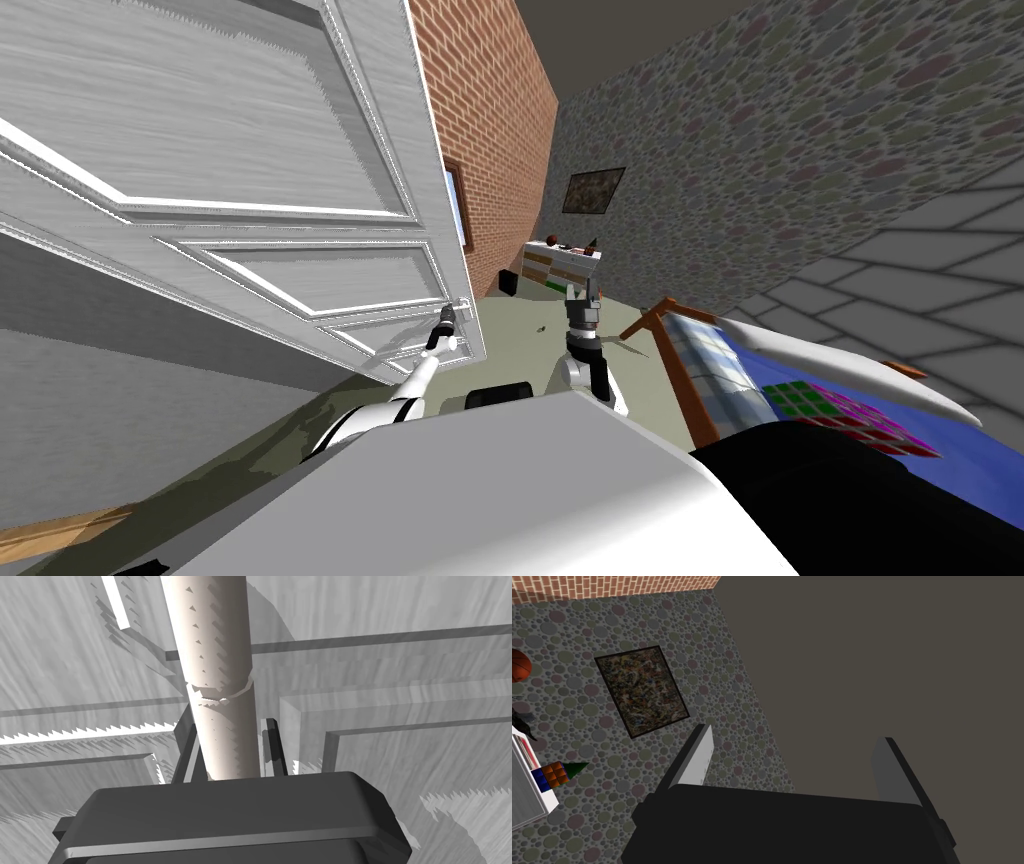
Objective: Push the door open
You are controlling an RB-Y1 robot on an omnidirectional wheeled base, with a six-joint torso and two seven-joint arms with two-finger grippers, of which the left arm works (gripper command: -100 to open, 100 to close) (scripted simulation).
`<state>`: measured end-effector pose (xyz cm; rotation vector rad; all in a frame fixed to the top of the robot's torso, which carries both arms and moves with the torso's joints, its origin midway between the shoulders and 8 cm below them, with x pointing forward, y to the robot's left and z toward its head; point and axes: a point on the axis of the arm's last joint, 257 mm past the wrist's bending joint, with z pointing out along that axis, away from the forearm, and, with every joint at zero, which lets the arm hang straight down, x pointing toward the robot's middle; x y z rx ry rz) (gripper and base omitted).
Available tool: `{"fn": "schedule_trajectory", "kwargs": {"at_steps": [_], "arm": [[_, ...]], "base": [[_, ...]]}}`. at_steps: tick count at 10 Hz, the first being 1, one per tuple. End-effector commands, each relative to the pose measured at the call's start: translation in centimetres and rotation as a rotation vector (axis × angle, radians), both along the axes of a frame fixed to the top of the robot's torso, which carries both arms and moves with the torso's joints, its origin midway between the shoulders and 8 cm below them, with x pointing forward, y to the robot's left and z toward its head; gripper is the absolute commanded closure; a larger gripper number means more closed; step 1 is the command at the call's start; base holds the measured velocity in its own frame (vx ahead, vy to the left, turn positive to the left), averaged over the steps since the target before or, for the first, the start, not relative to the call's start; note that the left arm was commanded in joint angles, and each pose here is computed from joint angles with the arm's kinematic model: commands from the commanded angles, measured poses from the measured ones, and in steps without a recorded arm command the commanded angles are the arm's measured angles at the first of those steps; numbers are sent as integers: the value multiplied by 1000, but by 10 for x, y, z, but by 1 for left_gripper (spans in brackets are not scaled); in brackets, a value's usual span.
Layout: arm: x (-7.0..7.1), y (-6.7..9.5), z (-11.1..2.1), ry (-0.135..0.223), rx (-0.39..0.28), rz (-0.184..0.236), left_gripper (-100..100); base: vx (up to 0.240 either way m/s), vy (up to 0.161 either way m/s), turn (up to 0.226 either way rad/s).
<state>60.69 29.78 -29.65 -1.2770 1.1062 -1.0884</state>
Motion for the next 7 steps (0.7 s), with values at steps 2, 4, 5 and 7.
{"fn": "schedule_trajectory", "kwargs": {"at_steps": [2,4,5,7], "arm": [[1,13,4,-8,-2,27,100],[0,21,4,-8,-5,44,100],[-2,23,0,0,-3,44,100],[-4,38,1,-4,-3,73,100]], "base": [[150,-111,66],[143,-93,59],[69,-26,42],[137,-64,59]]}}
